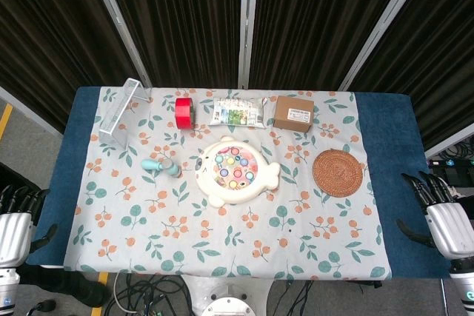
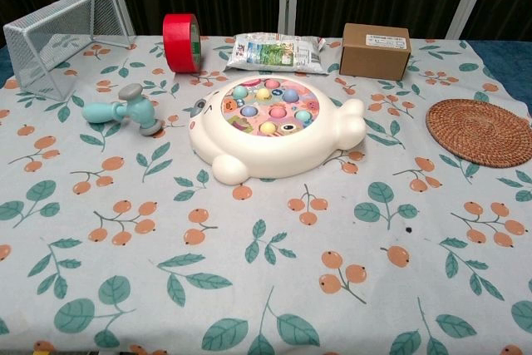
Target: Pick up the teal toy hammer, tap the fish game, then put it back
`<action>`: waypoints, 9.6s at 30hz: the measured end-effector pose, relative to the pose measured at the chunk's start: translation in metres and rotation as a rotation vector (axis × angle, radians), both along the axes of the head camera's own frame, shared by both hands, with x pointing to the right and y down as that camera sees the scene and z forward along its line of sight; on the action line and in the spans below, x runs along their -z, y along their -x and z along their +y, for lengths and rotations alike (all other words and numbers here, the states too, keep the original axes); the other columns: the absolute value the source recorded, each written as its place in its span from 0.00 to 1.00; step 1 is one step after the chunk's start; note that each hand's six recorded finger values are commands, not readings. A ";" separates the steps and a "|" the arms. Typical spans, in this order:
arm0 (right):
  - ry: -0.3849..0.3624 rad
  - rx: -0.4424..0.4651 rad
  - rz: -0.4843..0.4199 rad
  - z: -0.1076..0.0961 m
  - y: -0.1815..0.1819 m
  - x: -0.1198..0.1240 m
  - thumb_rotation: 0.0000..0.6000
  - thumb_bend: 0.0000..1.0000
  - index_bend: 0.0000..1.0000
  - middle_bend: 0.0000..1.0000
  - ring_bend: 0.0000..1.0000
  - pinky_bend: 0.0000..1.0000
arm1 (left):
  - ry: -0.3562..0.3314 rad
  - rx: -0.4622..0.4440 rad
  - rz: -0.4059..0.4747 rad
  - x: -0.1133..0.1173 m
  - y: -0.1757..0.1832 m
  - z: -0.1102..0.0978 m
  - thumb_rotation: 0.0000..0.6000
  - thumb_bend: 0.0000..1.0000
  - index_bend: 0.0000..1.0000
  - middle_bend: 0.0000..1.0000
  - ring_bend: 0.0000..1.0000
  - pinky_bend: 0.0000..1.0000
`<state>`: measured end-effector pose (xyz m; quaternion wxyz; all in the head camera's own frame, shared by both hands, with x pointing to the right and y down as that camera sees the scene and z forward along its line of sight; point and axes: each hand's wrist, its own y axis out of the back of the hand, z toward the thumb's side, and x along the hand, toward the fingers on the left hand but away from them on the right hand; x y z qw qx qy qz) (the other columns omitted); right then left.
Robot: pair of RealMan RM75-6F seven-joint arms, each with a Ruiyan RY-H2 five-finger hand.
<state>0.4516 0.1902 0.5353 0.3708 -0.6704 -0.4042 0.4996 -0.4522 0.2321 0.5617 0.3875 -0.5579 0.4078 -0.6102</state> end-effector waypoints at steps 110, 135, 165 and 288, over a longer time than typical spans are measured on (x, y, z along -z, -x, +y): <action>-0.024 -0.062 0.061 0.003 -0.011 0.009 1.00 0.18 0.06 0.16 0.00 0.00 | 0.420 -0.373 0.177 -0.182 -0.196 -0.167 1.00 0.34 0.45 0.40 0.25 0.21; -0.035 -0.063 0.063 0.006 -0.012 0.013 1.00 0.18 0.06 0.17 0.00 0.00 | 0.375 -0.339 0.222 -0.176 -0.186 -0.169 1.00 0.56 0.56 0.52 0.37 0.40; -0.039 -0.053 0.070 0.013 -0.008 0.016 1.00 0.18 0.07 0.17 0.00 0.00 | 0.364 -0.630 0.220 -0.123 -0.276 -0.224 1.00 0.64 0.62 0.65 0.50 0.53; -0.041 -0.057 0.046 0.018 -0.017 0.015 1.00 0.18 0.07 0.18 0.00 0.00 | 0.337 -0.435 0.240 -0.154 -0.220 -0.174 1.00 0.54 0.53 0.58 0.45 0.49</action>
